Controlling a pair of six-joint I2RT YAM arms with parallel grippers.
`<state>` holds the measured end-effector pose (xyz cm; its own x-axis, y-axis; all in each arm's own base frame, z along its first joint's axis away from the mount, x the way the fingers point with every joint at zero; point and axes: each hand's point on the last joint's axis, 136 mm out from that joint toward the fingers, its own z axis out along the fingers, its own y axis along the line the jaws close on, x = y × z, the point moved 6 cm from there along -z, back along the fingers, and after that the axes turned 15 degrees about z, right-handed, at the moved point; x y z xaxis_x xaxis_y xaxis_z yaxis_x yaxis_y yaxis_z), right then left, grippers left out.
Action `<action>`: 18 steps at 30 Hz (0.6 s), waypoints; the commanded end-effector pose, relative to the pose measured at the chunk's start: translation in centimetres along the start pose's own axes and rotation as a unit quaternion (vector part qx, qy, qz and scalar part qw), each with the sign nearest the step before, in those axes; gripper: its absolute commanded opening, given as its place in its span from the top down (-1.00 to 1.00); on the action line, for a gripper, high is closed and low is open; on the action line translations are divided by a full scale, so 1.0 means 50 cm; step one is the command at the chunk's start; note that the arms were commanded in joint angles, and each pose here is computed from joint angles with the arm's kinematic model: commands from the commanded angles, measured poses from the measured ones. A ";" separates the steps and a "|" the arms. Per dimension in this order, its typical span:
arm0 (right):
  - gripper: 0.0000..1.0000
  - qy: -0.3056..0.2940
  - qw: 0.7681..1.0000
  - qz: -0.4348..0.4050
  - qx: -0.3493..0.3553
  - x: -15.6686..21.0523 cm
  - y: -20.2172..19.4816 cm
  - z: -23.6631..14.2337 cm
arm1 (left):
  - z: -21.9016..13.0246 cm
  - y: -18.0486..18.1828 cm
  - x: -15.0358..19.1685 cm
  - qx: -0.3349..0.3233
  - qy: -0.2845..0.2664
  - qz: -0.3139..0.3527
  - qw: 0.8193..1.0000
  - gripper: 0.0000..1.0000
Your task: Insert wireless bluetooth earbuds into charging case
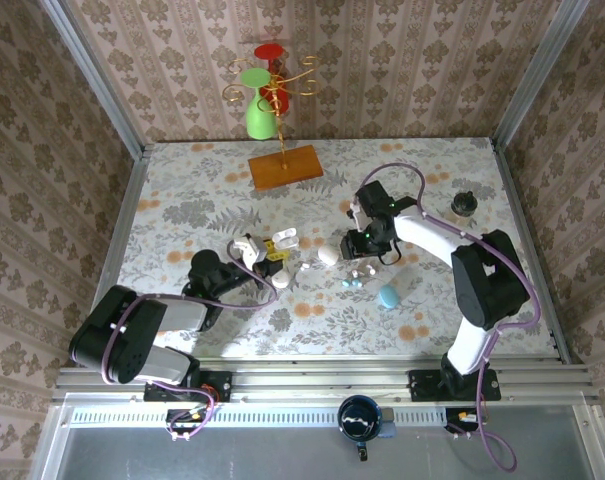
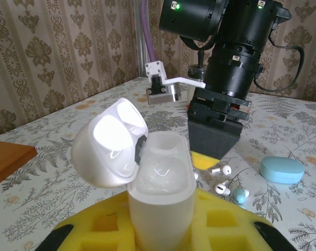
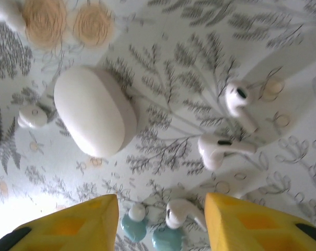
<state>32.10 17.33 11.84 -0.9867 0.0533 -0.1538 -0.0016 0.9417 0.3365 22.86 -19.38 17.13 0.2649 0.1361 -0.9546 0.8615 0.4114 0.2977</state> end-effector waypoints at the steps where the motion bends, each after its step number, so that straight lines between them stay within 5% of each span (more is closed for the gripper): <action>1: 0.06 0.061 0.998 -0.023 0.020 0.037 -0.002 0.006 | -0.002 -0.001 -0.011 -0.001 -0.015 0.017 1.000 1.00; 18: -0.06 0.113 0.992 -0.031 0.040 0.036 -0.010 0.064 | -0.002 -0.001 -0.009 -0.001 -0.015 0.020 1.000 1.00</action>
<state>31.51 18.15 9.08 -0.9977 -0.0670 -0.0121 -0.0678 0.9631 0.2606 22.85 -19.38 17.12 0.2652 0.1363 -0.9545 0.8614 0.4113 0.2981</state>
